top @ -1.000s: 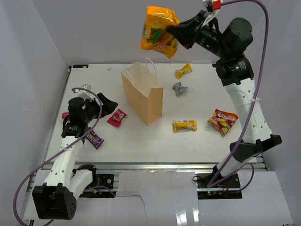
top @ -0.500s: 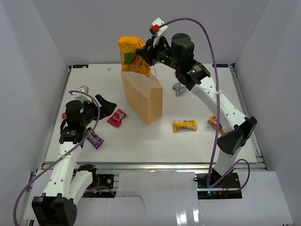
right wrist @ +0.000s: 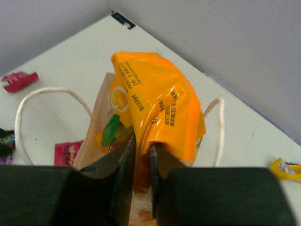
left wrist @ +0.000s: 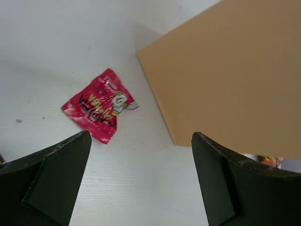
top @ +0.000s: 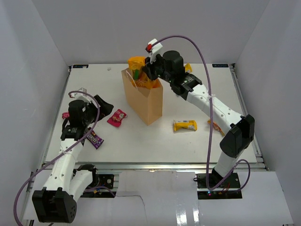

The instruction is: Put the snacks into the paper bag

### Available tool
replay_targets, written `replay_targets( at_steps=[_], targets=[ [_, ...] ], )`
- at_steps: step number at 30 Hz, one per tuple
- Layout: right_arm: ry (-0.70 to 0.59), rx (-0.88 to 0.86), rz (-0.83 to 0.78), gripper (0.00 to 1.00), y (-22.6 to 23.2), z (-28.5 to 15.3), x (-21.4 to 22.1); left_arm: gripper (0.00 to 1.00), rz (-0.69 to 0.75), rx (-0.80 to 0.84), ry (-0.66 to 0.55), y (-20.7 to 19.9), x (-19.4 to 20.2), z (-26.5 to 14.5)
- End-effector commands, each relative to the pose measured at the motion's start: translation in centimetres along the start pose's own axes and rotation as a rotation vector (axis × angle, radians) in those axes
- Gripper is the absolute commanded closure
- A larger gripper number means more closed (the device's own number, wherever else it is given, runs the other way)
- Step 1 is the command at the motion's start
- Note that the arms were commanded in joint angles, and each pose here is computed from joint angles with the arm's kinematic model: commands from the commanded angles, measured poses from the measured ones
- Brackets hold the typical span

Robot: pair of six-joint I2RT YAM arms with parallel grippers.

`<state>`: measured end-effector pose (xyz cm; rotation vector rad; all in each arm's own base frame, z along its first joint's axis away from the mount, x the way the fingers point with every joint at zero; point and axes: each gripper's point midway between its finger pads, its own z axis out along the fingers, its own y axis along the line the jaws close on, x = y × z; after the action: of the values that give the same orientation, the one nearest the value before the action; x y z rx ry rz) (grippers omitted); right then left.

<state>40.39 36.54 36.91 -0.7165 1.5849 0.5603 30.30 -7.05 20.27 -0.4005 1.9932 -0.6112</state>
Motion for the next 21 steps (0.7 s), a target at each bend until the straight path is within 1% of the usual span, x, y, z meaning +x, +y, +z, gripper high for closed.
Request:
replay_targets(
  at_steps=[1, 2, 3, 4, 6, 7, 8, 10, 11, 12, 13, 14, 16, 17, 19, 20, 21],
  targets=[
    [-0.229, 0.079, -0.046, 0.75, -1.2, -2.6, -7.3, 0.02, -0.1, -0.223, -0.023, 3.4, -0.5, 0.1],
    [-0.231, 0.073, -0.055, 0.69, -1.0, -2.8, -7.4, 0.02, -0.121, -0.257, -0.003, 4.0, -0.2, 0.5],
    [-0.236, 0.063, -0.072, 0.64, -0.8, -3.0, -7.6, 0.02, -0.134, -0.298, -0.021, 4.5, -0.7, 0.6],
    [-0.237, 0.059, -0.079, 0.55, -0.8, -3.1, -7.8, 0.02, -0.146, -0.336, -0.03, 5.1, -0.8, 0.7],
    [-0.252, 0.048, -0.091, 0.52, -0.5, -3.5, -8.5, 0.02, -0.194, -0.378, -0.004, 5.8, -0.2, 1.2],
    [-0.252, 0.05, -0.095, 0.48, -0.6, -3.6, -8.7, 0.02, -0.206, -0.383, 0.007, 5.9, 0.0, 1.4],
    [-0.263, 0.007, -0.102, 0.47, 0.2, -3.9, -9.1, 0.02, -0.219, -0.384, 0.024, 5.9, 0.4, 1.7],
    [-0.278, -0.032, -0.141, 0.38, 0.8, -4.5, -10.0, 0.04, -0.202, -0.377, 0.094, 6.2, 1.6, 2.9],
    [-0.281, -0.116, -0.179, 0.31, 2.4, -5.1, -10.3, 0.06, -0.146, -0.307, 0.165, 5.3, 2.4, 3.5],
    [-0.273, -0.163, -0.218, 0.21, 3.1, -5.6, -10.2, 0.08, -0.125, -0.301, 0.239, 5.7, 3.7, 4.5],
    [-0.287, -0.189, -0.284, 0.18, 3.4, -6.2, -11.0, 0.11, -0.098, -0.266, 0.269, 5.2, 3.7, 5.1],
    [-0.281, -0.231, -0.307, 0.16, 3.9, -7.1, -11.0, 0.11, -0.047, -0.224, 0.322, 4.9, 4.4, 5.5],
    [-0.274, -0.253, -0.359, 0.13, 3.8, -8.0, -10.9, 0.11, 0.004, -0.219, 0.384, 5.4, 5.2, 7.0],
    [-0.253, -0.281, -0.366, 0.13, 3.9, -8.6, -10.2, 0.11, 0.038, -0.215, 0.404, 5.4, 5.5, 7.4],
    [-0.214, -0.288, -0.37, 0.12, 2.2, -9.4, -8.8, 0.11, 0.139, -0.212, 0.445, 5.9, 6.2, 8.7],
    [-0.184, -0.328, -0.356, 0.12, 2.2, -10.1, -7.0, 0.11, 0.208, -0.186, 0.447, 4.8, 6.3, 9.4],
    [-0.14, -0.313, -0.331, 0.11, 0.3, -10.5, -5.4, 0.11, 0.292, -0.169, 0.46, 4.7, 6.5, 9.9]
  ],
)
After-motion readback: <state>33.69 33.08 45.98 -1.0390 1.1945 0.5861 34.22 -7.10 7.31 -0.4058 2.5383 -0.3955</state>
